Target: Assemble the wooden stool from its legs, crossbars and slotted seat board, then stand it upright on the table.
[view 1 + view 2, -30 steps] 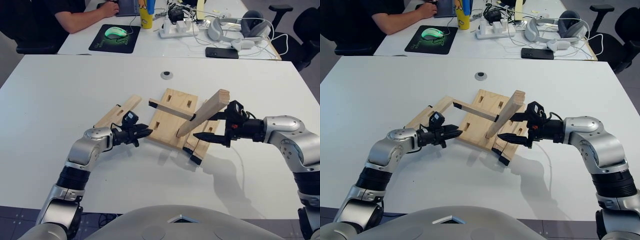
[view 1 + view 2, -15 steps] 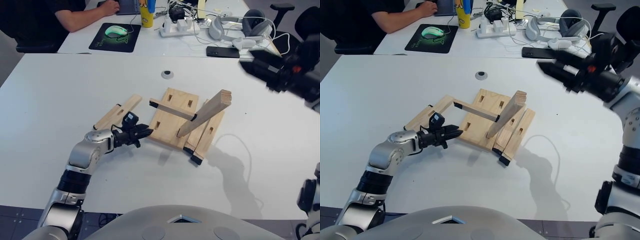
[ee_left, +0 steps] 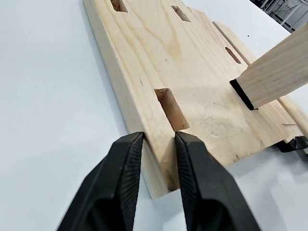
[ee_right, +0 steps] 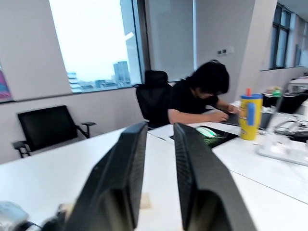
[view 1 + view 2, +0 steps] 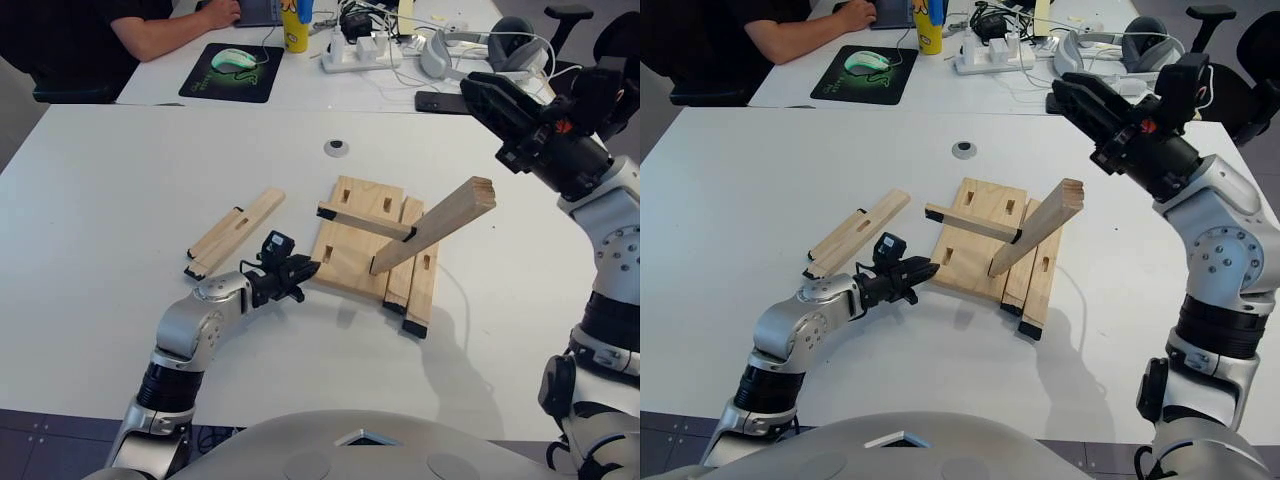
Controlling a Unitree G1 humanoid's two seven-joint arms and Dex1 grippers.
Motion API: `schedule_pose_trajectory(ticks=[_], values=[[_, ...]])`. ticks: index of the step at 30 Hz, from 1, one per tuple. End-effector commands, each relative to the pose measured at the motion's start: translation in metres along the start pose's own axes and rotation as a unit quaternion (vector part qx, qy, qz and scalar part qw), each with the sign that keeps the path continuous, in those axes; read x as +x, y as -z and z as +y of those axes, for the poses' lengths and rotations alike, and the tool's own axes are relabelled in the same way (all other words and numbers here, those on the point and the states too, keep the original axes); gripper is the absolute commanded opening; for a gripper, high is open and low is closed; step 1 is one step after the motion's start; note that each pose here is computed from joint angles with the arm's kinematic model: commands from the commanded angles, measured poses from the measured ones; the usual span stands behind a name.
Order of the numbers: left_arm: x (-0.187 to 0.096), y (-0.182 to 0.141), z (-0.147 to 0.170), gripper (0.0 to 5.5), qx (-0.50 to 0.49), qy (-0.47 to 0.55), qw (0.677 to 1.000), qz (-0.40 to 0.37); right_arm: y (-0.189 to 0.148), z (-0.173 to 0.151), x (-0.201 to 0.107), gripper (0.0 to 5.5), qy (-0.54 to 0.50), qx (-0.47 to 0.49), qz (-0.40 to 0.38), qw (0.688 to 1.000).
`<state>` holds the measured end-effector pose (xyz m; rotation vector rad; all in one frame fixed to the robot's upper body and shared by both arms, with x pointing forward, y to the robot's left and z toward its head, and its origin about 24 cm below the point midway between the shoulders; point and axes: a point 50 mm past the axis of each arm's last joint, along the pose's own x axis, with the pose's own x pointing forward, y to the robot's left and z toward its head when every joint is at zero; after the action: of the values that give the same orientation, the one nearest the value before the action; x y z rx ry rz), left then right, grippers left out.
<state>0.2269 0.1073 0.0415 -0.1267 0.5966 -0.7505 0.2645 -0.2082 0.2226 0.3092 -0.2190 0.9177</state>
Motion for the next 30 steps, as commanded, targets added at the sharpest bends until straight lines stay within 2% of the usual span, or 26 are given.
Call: schedule_pose_trajectory(ticks=[1,2,10,16,27,29,30], values=[[-0.002,0.016,0.007,0.96,-0.027,-0.03,0.998,0.043,-0.008,0.01,-0.002,0.18,-0.021,0.037,-0.018,0.999],[-0.001,0.015,0.008,0.96,-0.027,-0.033,0.998,0.041,-0.007,0.011,-0.003,0.01,-0.022,0.047,-0.018,0.998],[0.001,0.005,0.016,0.93,-0.025,-0.054,0.998,0.026,-0.008,0.02,0.008,0.0,-0.04,0.057,-0.03,0.997],[0.005,-0.005,0.023,0.89,-0.022,-0.072,0.997,0.017,-0.042,0.027,0.021,0.0,-0.062,0.031,-0.104,0.992],[0.004,-0.014,0.039,0.84,-0.025,-0.092,0.995,0.004,-0.075,0.056,0.03,0.0,-0.121,0.009,-0.175,0.977],[0.002,-0.015,0.042,0.84,-0.025,-0.097,0.995,0.003,-0.073,0.059,0.03,0.0,-0.129,0.018,-0.167,0.977],[0.001,-0.016,0.044,0.83,-0.025,-0.098,0.995,0.002,-0.049,0.059,0.029,0.0,-0.128,0.027,-0.101,0.986]])
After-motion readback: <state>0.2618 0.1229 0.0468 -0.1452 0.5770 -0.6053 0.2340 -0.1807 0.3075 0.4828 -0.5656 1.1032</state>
